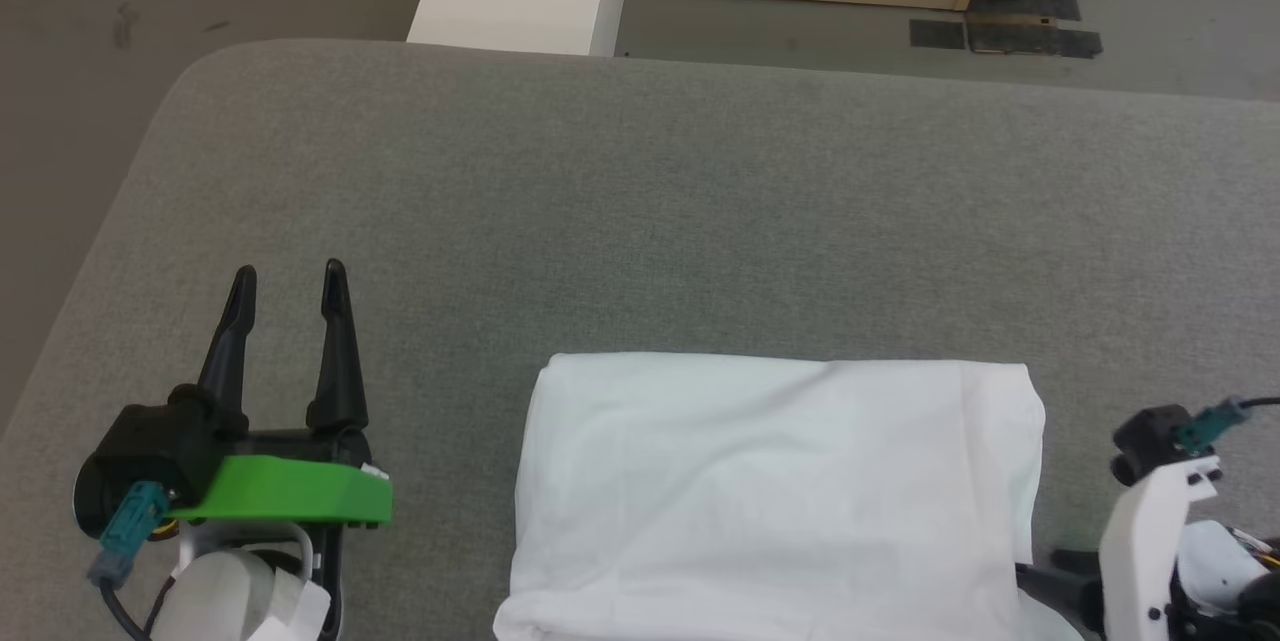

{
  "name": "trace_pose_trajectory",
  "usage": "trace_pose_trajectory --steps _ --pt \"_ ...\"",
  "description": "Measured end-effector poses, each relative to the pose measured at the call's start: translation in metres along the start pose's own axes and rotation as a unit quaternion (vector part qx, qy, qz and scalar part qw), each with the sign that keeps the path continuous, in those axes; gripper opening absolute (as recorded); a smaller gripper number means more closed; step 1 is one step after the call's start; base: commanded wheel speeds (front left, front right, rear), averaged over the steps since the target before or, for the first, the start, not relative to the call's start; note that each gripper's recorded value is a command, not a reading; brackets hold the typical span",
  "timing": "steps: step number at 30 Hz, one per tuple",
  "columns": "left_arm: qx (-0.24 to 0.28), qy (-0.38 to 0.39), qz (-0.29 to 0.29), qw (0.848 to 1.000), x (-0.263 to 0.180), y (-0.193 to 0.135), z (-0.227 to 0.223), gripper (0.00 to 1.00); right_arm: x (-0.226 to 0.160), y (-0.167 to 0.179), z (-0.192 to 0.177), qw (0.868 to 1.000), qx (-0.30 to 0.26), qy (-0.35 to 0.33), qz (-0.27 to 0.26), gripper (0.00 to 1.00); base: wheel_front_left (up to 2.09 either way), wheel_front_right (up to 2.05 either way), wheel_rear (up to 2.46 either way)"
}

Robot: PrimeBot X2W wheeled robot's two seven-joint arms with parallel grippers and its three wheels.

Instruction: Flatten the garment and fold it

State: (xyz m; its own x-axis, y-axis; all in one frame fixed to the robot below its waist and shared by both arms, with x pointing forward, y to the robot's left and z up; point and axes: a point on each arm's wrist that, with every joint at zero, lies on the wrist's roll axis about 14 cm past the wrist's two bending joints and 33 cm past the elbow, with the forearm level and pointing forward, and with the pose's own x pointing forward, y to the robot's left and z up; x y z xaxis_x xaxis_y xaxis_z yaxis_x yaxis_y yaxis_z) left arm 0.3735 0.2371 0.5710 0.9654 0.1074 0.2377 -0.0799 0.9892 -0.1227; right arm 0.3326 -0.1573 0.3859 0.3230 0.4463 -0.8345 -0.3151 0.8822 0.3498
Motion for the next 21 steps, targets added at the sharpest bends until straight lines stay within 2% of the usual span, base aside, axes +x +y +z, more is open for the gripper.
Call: trace_pose_trajectory --steps 8,14,15,16,17,21 --pt "-0.001 0.012 -0.001 1.0 -0.003 0.001 -0.011 1.0 0.022 0.035 0.011 0.998 -0.041 0.005 0.046 1.0 0.0 0.0 0.0" --pt "-0.011 0.013 -0.001 1.0 -0.005 0.0 -0.013 1.0 0.032 0.046 0.016 0.997 -0.059 0.009 0.056 1.0 0.0 0.0 0.0" --pt "-0.011 0.013 0.0 1.0 -0.006 0.001 -0.013 1.0 0.033 0.044 0.015 0.997 -0.061 0.013 0.053 0.88 0.0 0.0 0.0" --pt "-0.011 0.013 0.0 1.0 -0.006 0.001 -0.013 1.0 0.033 0.044 0.015 0.996 -0.065 0.017 0.051 0.29 0.0 0.0 0.0" --pt "-0.009 0.014 0.001 1.0 -0.006 0.002 -0.014 1.0 0.033 0.043 0.015 0.996 -0.066 0.018 0.049 0.0 0.0 0.0 0.0" --pt "-0.007 0.013 0.001 1.0 -0.007 0.002 -0.014 1.0 0.032 0.034 0.016 0.997 -0.062 0.018 0.037 0.0 0.0 0.0 0.0"
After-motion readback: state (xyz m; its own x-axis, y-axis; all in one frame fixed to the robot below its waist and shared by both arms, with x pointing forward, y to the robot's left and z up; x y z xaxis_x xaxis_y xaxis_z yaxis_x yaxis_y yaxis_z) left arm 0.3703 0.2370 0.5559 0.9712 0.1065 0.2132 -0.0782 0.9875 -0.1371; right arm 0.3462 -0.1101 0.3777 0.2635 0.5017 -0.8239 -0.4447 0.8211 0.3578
